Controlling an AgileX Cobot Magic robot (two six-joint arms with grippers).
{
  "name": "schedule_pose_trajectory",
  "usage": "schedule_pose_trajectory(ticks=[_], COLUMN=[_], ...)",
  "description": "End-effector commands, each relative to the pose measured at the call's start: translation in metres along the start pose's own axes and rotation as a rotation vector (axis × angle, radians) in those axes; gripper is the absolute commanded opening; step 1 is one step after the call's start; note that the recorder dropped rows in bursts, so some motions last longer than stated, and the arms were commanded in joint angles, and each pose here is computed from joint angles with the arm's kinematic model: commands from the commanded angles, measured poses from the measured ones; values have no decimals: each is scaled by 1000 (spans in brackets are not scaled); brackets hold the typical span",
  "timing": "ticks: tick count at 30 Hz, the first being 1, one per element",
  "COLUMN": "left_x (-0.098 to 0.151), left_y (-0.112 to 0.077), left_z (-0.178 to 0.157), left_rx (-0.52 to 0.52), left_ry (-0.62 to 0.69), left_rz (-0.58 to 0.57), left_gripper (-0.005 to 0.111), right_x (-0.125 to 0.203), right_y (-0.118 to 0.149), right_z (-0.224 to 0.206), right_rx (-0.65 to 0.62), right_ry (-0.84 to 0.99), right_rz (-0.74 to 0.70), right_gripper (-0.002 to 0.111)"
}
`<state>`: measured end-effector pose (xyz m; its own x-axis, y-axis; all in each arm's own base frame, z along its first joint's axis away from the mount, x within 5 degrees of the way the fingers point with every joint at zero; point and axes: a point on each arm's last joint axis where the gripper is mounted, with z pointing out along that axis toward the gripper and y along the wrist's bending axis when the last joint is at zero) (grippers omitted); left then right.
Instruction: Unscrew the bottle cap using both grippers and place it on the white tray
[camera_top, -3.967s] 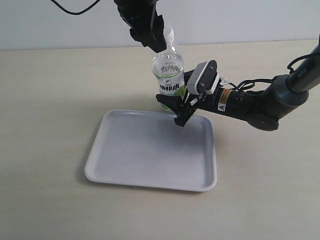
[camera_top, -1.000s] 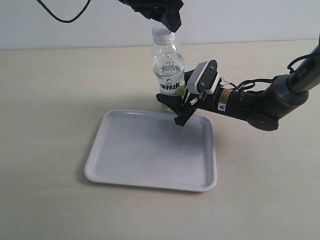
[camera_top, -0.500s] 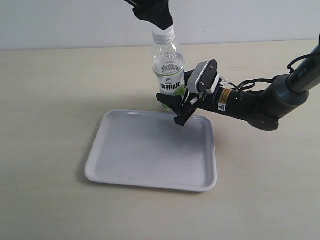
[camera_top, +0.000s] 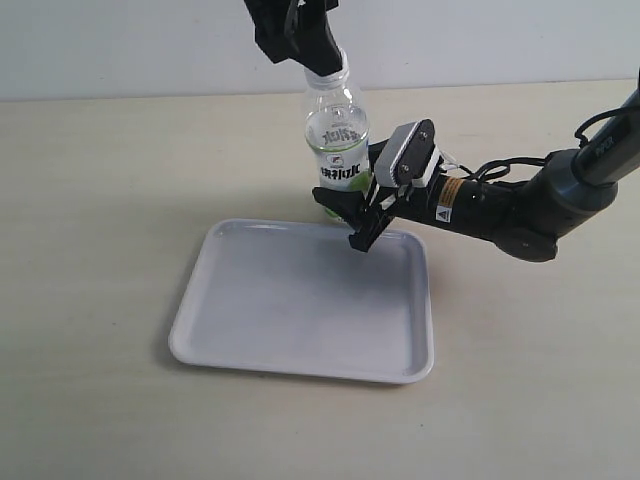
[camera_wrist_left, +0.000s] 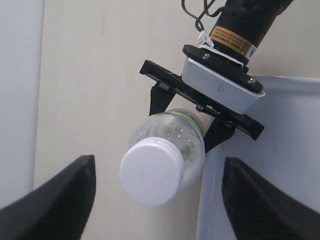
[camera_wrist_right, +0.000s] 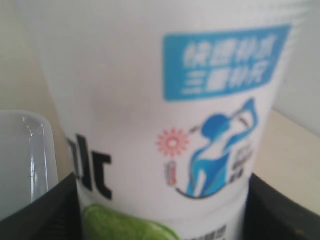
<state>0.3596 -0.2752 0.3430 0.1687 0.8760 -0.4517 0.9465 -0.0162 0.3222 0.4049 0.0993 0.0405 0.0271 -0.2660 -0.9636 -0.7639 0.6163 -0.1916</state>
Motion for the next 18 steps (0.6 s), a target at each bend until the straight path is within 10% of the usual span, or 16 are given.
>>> schedule_pose_trajectory(ticks=[1,18], left_x=[-1,7], left_y=[1,3], left_z=[8,33], left_rx=[0,19], left_ry=[-7,37], left_rz=[5,-5], left_gripper=[69,69], right_x=[5,5], right_y=[1,1], right_z=[0,0], right_rx=[-5,-5], right_ry=[64,64], right_rz=[-13,-13], right_gripper=[0,0])
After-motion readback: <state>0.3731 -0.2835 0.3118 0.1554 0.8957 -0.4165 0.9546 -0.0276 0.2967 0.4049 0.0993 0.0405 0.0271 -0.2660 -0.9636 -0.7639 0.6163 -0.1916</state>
